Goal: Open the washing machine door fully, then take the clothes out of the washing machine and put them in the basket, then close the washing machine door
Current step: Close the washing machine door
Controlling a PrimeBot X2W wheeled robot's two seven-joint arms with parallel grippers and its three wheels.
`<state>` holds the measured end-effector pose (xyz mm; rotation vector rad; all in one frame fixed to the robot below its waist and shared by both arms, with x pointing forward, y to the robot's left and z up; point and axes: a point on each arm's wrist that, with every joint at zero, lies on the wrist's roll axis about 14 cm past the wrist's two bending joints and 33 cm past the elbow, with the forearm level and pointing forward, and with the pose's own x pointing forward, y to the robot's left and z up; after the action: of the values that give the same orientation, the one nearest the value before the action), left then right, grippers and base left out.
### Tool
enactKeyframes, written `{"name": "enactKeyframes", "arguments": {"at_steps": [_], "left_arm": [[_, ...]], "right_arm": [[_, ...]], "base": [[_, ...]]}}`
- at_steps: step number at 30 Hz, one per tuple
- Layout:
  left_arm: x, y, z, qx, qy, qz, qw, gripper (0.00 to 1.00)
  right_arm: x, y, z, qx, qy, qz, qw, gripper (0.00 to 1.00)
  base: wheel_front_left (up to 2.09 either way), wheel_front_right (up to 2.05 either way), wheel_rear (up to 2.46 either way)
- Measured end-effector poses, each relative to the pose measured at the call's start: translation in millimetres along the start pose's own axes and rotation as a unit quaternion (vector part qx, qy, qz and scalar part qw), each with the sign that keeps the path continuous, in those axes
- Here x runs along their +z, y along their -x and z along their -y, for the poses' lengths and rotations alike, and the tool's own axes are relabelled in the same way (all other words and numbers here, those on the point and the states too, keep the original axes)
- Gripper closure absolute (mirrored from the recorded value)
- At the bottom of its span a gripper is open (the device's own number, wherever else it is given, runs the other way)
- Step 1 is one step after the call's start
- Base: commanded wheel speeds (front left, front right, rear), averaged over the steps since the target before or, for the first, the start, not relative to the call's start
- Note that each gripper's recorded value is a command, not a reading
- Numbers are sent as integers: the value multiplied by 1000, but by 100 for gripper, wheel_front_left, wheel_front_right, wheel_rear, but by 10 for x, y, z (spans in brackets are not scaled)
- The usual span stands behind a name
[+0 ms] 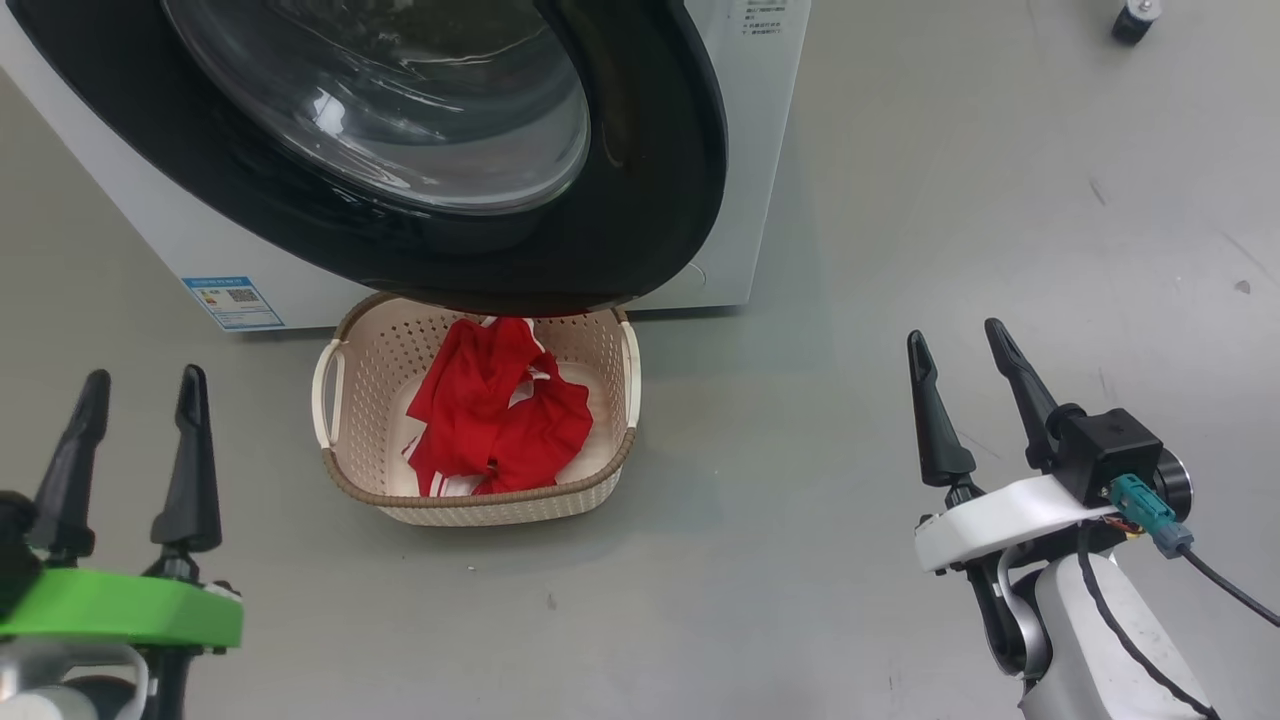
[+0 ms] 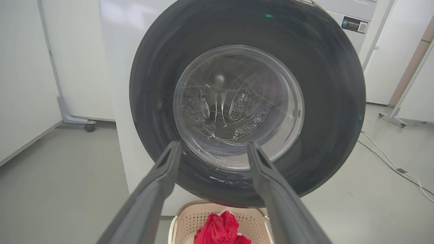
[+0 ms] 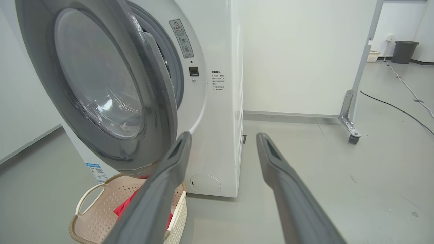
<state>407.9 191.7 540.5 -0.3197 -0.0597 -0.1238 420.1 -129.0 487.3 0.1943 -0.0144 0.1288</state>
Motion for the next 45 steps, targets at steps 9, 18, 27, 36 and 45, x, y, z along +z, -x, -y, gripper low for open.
{"name": "enactKeyframes", "arguments": {"at_steps": [9, 18, 27, 36, 45], "left_arm": [[-311, 233, 42, 23, -57, -43, 997, 0], [-414, 357, 111, 39, -57, -49, 996, 0], [-452, 374, 183, 43, -50, -47, 997, 0], [-457, 383, 190, 46, -51, -44, 997, 0], [-461, 396, 180, 51, -52, -44, 996, 0]], "right_arm": [[-45, 206, 27, -8, 4, -10, 1000, 0], [-87, 367, 40, -14, 3, -18, 1000, 0], [-59, 388, 53, -16, 4, -14, 1000, 0], [-77, 412, 63, -19, 4, -17, 1000, 0], [-65, 412, 56, -18, 3, -15, 1000, 24]], "base": [[0, 0, 0], [0, 0, 0], [0, 0, 0], [0, 0, 0], [0, 0, 0]]}}
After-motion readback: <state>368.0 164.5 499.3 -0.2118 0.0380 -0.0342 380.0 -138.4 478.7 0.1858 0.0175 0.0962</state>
